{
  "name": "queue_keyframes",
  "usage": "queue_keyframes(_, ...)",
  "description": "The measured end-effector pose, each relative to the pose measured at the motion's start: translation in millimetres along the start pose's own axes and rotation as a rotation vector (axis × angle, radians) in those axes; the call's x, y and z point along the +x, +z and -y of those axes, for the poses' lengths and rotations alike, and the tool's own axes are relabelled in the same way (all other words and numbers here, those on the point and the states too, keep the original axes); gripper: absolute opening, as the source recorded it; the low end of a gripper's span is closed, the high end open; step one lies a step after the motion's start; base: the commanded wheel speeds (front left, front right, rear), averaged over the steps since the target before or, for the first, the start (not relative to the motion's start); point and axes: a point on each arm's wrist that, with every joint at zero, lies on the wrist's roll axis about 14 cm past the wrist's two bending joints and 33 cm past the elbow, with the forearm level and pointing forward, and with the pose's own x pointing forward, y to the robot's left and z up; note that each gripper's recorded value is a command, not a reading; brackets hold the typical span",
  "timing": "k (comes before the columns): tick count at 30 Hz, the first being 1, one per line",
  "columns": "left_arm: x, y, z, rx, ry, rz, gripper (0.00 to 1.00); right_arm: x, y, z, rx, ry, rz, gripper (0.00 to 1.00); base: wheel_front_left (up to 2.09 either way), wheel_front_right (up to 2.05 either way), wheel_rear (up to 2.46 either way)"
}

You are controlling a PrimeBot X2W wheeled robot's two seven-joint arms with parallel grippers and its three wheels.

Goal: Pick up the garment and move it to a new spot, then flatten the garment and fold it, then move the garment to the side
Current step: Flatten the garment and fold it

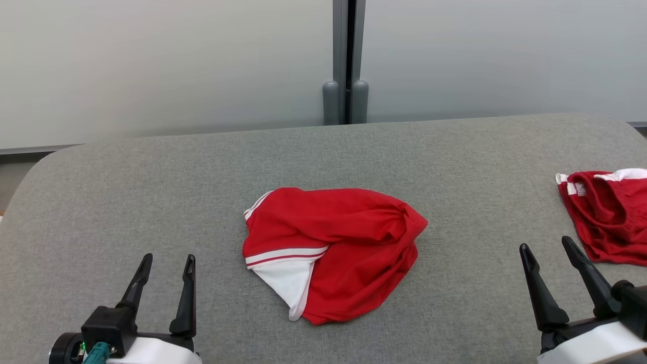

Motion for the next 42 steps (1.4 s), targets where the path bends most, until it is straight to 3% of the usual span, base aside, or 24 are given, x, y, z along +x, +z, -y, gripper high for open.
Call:
queue_keyframes(24, 7, -6, 0, -0.004, 0.001, -0.019, 1.0, 10, -11, -5, 0.017, 0.018, -0.038, 1.0, 0.0, 0.0, 0.0)
queue_keyframes(31, 21, -3, 2, -0.011, -0.008, -0.004, 1.0, 21, -47, -41, 0.024, 0.151, -0.165, 1.0, 0.0, 0.0, 0.0)
queue_keyframes(37, 43, -4, 3, -0.025, -0.015, 0.011, 1.0, 32, -106, -111, 0.069, 0.396, -0.351, 1.0, 0.0, 0.0, 0.0)
queue_keyframes(42, 51, -10, -2, -0.027, -0.002, 0.004, 1.0, 33, -136, -142, 0.067, 0.517, -0.444, 1.0, 0.0, 0.0, 0.0)
